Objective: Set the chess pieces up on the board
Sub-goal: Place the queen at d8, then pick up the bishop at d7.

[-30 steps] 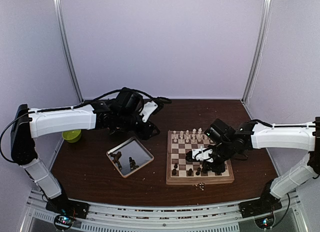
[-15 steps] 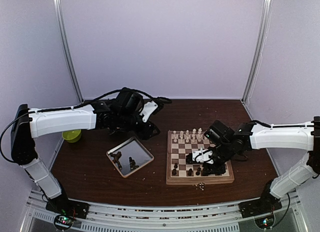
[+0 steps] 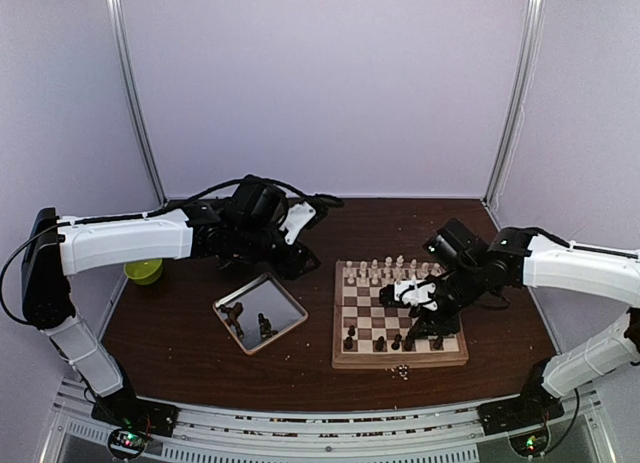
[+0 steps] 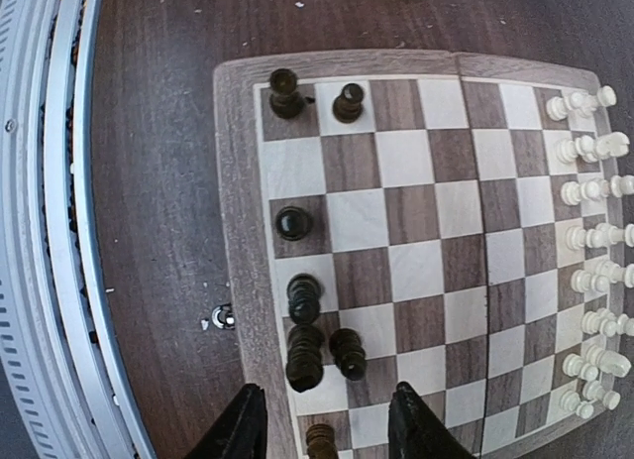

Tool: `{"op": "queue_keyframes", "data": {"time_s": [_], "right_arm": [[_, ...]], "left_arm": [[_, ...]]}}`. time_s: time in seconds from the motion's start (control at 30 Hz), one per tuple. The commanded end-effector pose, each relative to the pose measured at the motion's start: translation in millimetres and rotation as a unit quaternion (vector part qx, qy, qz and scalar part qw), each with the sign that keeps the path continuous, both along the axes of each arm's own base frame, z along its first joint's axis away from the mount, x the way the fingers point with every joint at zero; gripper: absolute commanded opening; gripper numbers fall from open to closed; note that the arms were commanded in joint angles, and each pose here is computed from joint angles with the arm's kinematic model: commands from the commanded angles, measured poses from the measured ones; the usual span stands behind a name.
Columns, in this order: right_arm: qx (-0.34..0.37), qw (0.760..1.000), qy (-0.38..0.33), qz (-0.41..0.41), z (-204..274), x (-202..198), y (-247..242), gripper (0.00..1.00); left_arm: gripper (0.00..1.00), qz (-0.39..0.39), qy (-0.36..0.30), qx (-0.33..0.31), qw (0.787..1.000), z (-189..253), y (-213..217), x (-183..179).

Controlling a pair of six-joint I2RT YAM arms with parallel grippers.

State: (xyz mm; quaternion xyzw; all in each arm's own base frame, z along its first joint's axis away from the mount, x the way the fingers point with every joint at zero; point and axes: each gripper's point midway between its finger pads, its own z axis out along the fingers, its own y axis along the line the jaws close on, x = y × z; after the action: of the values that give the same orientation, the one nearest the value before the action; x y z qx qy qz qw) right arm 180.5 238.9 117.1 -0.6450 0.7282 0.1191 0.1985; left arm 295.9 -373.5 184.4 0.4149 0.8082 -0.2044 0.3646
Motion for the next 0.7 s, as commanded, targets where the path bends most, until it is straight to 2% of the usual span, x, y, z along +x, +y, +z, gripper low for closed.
{"op": "queue_keyframes", "data": {"time_s": [0.0,0.33,0.67], "right_arm": [[0.020,0.999,0.004,-0.044,11.3,17.4,-3.2,0.42],[-0.015,0.996,0.039,-0.074,-22.8,29.4,0.7,0.38],[-0.027,0.995,0.042,-0.082,-30.4,33.3,-1.1,0.36]], "left_arm": [[0.47,-0.005,-0.007,-0.013,1.000,0.6,-3.1,3.1],[0.47,-0.002,-0.001,-0.017,1.000,-1.5,-0.8,0.2],[0.47,-0.002,0.002,-0.019,1.000,-4.3,-2.7,0.9]]}}
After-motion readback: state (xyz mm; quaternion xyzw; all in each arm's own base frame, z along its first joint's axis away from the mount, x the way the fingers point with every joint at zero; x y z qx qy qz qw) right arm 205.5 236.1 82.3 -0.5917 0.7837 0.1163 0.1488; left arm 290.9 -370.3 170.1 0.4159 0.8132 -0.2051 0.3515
